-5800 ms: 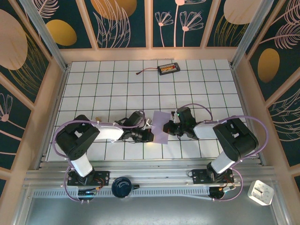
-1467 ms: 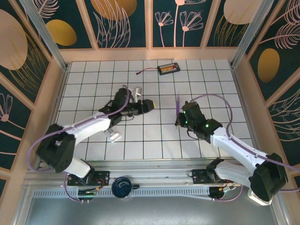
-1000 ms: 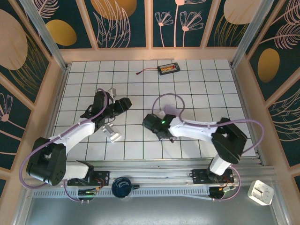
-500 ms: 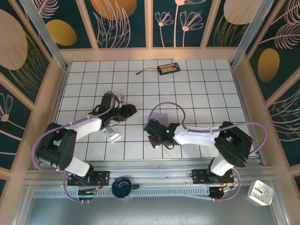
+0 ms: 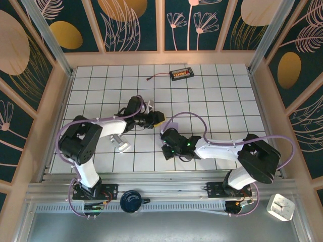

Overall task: Fold a paper plane with a square sheet of paper (pick it up from the middle)
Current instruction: Third fold the triangle at the center of the table.

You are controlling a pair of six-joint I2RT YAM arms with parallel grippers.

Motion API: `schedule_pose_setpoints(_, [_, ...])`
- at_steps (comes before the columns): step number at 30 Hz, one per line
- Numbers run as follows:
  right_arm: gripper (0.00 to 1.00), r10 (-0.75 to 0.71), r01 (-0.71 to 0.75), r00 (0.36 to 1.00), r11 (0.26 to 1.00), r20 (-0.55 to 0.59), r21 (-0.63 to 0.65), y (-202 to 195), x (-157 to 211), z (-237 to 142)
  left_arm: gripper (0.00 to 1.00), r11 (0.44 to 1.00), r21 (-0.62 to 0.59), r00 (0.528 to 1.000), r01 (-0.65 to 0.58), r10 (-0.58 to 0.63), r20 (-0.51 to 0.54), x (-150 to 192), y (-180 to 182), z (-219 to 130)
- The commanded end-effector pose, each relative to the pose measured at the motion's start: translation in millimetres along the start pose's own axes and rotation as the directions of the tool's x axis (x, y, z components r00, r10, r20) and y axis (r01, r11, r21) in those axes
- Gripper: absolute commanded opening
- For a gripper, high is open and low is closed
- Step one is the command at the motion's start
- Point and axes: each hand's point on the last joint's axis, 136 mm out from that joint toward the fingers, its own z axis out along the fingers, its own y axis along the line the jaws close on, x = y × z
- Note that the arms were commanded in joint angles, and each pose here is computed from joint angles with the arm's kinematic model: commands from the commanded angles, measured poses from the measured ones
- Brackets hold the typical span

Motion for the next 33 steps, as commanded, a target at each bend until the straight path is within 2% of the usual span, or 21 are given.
schedule_pose_setpoints(1, [0.08,0.01,-0.01,1.0,1.0,0.025,-0.018,1.3,-4.6,1.6,0.39,1.0,0.005,0.998,-0.023,0.023,-0.062,8.6,-1.2,15.1])
schedule_pose_setpoints(6, [0.09,0.021,-0.02,0.999,0.999,0.028,-0.026,-1.4,-3.8,1.5,0.38,0.996,-0.075,0.993,-0.053,0.045,-0.109,10.8,16.4,30.1])
schedule_pose_setpoints(11, [0.13,0.049,-0.044,0.997,0.994,0.051,-0.1,3.2,-8.6,-3.7,0.38,0.988,-0.136,0.99,-0.071,0.053,-0.134,14.5,36.5,34.8])
schedule_pose_setpoints(15, [0.16,0.07,-0.059,0.995,0.987,0.065,-0.15,5.8,-13.0,-8.1,0.37,0.986,-0.148,0.987,-0.075,0.053,-0.151,17.9,44.0,37.5])
schedule_pose_setpoints(23, [0.19,0.084,-0.073,0.994,0.986,0.065,-0.153,-2.0,-11.9,-10.1,0.35,0.981,-0.175,0.983,-0.084,0.054,-0.174,21.7,55.3,39.8])
schedule_pose_setpoints(27, [0.18,0.087,-0.077,0.994,0.986,0.059,-0.149,-5.5,-9.7,-7.9,0.34,0.981,-0.176,0.982,-0.087,0.055,-0.178,22.1,56.0,40.1])
schedule_pose_setpoints(33, [0.05,0.107,-0.094,0.992,0.982,0.071,-0.167,-8.5,-13.2,-7.9,0.32,0.979,-0.184,0.981,-0.088,0.054,-0.184,23.7,58.9,40.5])
